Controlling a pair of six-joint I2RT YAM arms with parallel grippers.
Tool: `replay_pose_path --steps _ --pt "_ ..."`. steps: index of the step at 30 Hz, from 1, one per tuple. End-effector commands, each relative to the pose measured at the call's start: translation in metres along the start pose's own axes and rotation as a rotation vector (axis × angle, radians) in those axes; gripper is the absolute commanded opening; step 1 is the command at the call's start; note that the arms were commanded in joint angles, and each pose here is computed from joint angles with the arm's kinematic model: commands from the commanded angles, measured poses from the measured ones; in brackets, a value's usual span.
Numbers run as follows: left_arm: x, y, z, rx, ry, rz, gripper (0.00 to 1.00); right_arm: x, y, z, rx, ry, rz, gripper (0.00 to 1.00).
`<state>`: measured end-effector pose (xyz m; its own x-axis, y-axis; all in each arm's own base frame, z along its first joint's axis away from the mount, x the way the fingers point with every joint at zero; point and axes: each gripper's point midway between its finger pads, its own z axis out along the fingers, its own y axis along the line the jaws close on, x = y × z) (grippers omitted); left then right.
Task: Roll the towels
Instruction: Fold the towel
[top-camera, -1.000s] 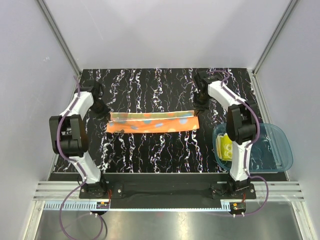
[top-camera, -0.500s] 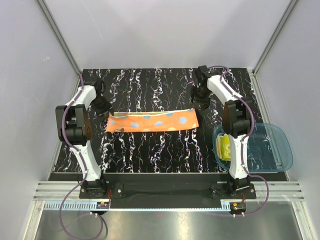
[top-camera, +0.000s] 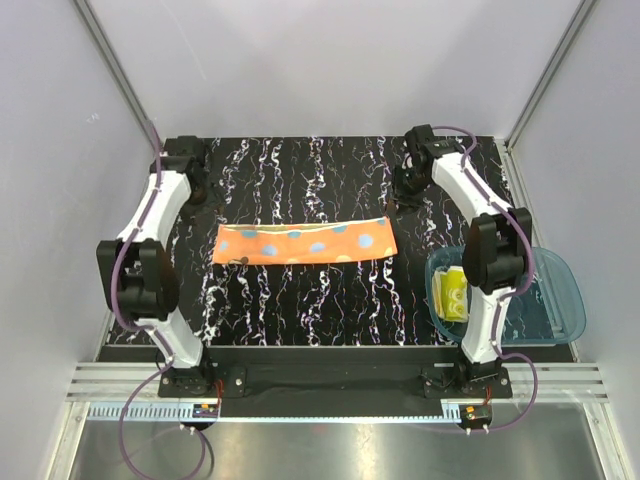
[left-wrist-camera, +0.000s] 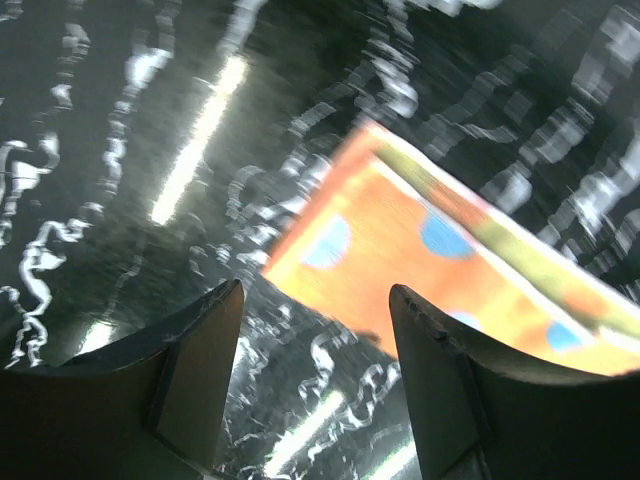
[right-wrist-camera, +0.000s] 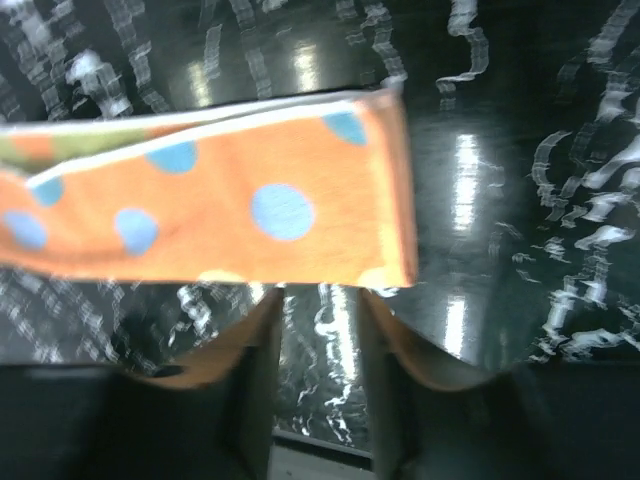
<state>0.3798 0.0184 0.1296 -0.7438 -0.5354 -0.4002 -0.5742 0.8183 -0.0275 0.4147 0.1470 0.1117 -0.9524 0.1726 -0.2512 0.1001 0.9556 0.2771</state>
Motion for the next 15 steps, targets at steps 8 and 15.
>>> replay_pose_path --steps 8,15 --pt "0.03 -0.057 0.034 0.158 0.069 0.118 0.61 0.007 0.047 0.034 -0.246 0.084 -0.076 0.13" --pt "0.049 -0.041 0.077 0.044 0.143 0.121 0.6 0.019 0.008 0.081 -0.095 0.157 -0.032 0.11"
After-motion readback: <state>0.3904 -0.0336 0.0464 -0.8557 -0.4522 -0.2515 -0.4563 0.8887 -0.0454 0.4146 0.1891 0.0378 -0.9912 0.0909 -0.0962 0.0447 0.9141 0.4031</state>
